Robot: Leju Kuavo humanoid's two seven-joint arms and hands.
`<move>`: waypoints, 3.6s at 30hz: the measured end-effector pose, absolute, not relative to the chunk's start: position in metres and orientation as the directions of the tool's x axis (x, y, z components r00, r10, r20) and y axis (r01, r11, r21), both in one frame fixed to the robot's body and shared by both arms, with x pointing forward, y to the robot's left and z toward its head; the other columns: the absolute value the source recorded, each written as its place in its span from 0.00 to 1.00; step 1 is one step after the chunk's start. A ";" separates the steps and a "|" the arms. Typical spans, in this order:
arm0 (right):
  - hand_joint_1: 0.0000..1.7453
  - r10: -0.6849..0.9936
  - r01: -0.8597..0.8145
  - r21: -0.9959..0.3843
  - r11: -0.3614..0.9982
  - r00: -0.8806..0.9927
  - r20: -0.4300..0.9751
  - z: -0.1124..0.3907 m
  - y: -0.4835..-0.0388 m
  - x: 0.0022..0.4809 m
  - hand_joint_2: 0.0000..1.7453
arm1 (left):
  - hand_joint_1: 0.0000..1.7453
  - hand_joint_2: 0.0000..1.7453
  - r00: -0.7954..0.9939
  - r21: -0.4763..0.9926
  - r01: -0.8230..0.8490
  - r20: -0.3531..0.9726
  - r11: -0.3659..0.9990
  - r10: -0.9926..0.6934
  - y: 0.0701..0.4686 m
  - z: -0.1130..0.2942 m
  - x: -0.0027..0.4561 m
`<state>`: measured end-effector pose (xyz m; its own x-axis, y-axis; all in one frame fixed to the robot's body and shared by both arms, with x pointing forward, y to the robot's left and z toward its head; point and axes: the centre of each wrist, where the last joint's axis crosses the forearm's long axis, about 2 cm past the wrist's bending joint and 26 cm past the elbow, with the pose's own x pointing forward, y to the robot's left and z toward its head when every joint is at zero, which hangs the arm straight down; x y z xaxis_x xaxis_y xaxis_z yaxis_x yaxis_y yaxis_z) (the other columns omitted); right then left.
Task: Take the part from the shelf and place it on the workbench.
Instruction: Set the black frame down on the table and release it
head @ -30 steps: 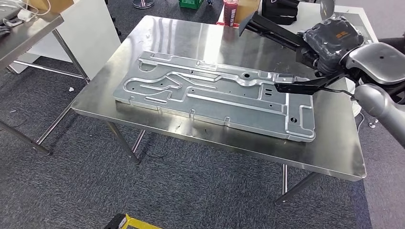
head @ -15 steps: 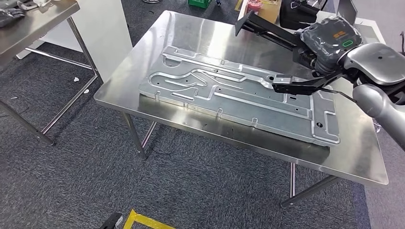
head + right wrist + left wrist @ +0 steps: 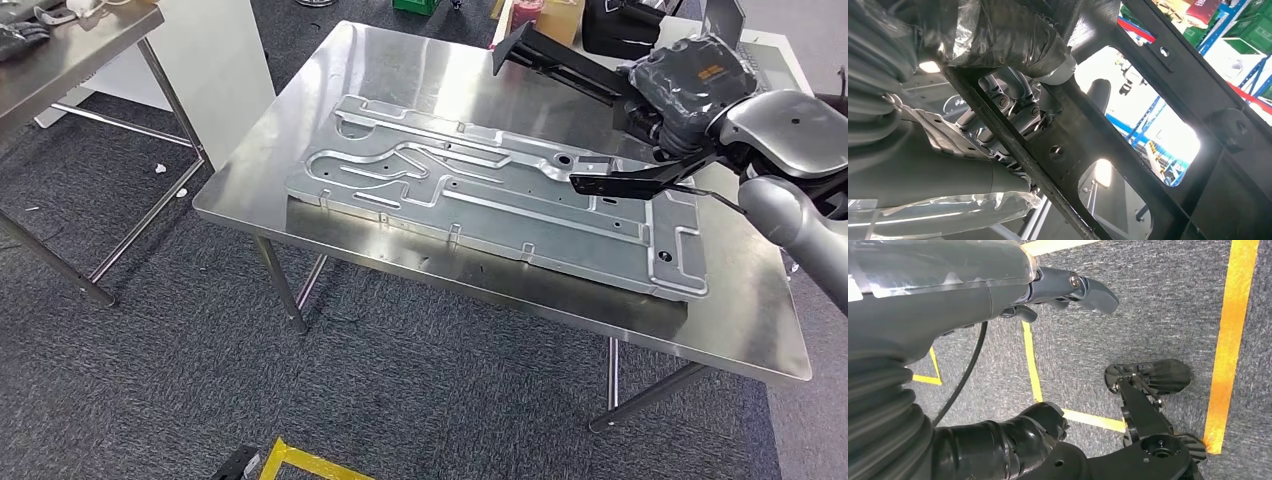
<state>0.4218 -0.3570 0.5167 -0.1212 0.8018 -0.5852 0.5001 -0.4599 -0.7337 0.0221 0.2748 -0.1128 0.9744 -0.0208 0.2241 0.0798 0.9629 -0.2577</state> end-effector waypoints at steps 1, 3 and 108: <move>1.00 0.802 0.500 -0.734 -0.460 -0.121 -0.585 0.517 -0.357 0.422 1.00 | 0.00 1.00 0.974 -0.258 0.081 0.224 0.963 -0.022 0.275 -0.113 0.022; 1.00 0.802 0.499 -0.734 -0.460 -0.121 -0.585 0.517 -0.357 0.422 1.00 | 0.00 1.00 0.974 -0.257 0.081 0.224 0.963 -0.022 0.275 -0.113 0.022; 1.00 0.776 0.421 -0.783 -0.459 -0.240 -0.584 0.410 -0.296 0.431 1.00 | 0.00 1.00 0.986 -0.212 0.120 0.143 0.970 -0.091 0.269 -0.113 0.020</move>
